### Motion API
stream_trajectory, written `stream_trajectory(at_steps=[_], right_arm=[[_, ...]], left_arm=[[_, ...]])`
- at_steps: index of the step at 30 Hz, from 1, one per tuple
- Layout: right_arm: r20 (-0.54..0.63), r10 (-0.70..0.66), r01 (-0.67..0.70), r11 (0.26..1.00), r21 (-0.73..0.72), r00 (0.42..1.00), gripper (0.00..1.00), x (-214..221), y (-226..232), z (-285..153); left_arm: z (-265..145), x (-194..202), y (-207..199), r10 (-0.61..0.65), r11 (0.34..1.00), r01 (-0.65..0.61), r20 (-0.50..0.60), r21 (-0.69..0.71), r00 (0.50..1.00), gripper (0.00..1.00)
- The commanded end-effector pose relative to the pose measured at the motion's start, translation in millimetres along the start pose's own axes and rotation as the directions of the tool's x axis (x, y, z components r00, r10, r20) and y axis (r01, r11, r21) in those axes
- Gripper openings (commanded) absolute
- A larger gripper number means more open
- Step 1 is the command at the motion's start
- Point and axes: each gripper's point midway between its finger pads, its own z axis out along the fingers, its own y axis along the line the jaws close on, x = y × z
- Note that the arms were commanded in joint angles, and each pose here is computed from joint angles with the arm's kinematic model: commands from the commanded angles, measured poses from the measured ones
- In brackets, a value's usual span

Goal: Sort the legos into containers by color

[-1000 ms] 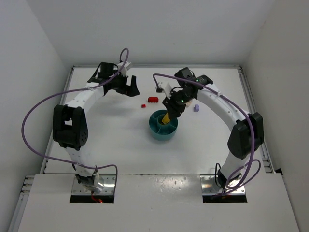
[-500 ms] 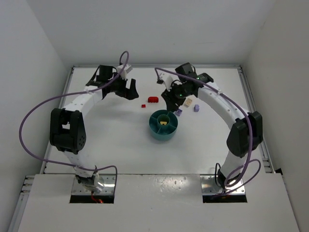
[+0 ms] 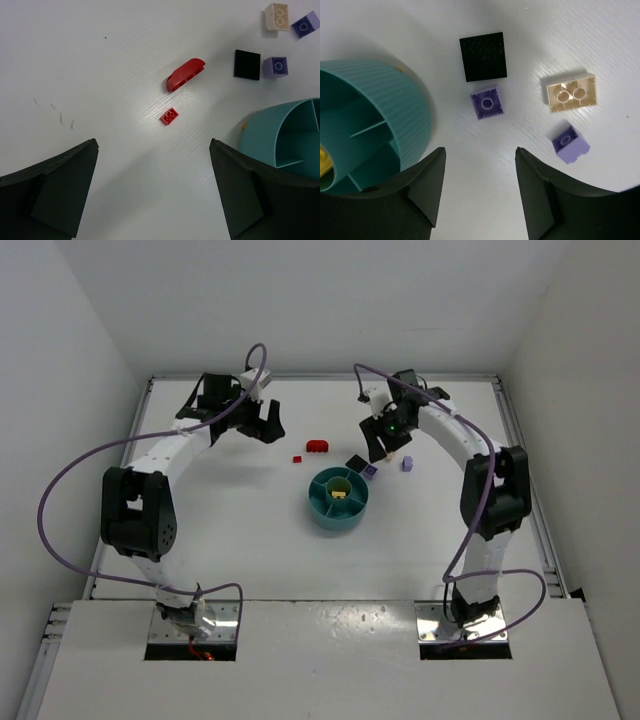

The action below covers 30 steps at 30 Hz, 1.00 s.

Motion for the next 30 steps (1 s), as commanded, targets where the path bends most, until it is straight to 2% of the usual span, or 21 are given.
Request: stream_trajectory(at_steps=[1, 4, 8, 20, 30], right_arm=[[0.03, -0.082, 0.082, 0.997, 0.007, 0.996, 0.59, -21, -5, 0], [0.009, -0.099, 0.099, 0.995, 0.004, 0.995, 0.63, -21, -4, 8], [0.002, -0.118, 0.118, 0.993, 0.02, 0.993, 0.63, -21, -6, 13], [-0.063, -0.212, 0.21, 0.977, -0.034, 0.975, 0.64, -7, 4, 30], [-0.131, -0.197, 0.194, 0.98, -0.035, 0.972, 0.64, 13, -2, 51]], left_arm=[[-14, -24, 2, 0.065, 0.997, -0.062, 0.072, -0.034, 0.995, 1.0], [-12, -26, 4, 0.076, 0.997, -0.074, 0.073, -0.035, 0.994, 1.0], [-12, -37, 5, 0.086, 0.996, -0.083, 0.091, -0.039, 0.992, 1.0], [-4, -29, 9, 0.045, 0.998, -0.042, 0.066, -0.042, 0.997, 1.0], [2, -26, 12, 0.028, 0.999, -0.026, 0.052, -0.039, 0.998, 1.0]])
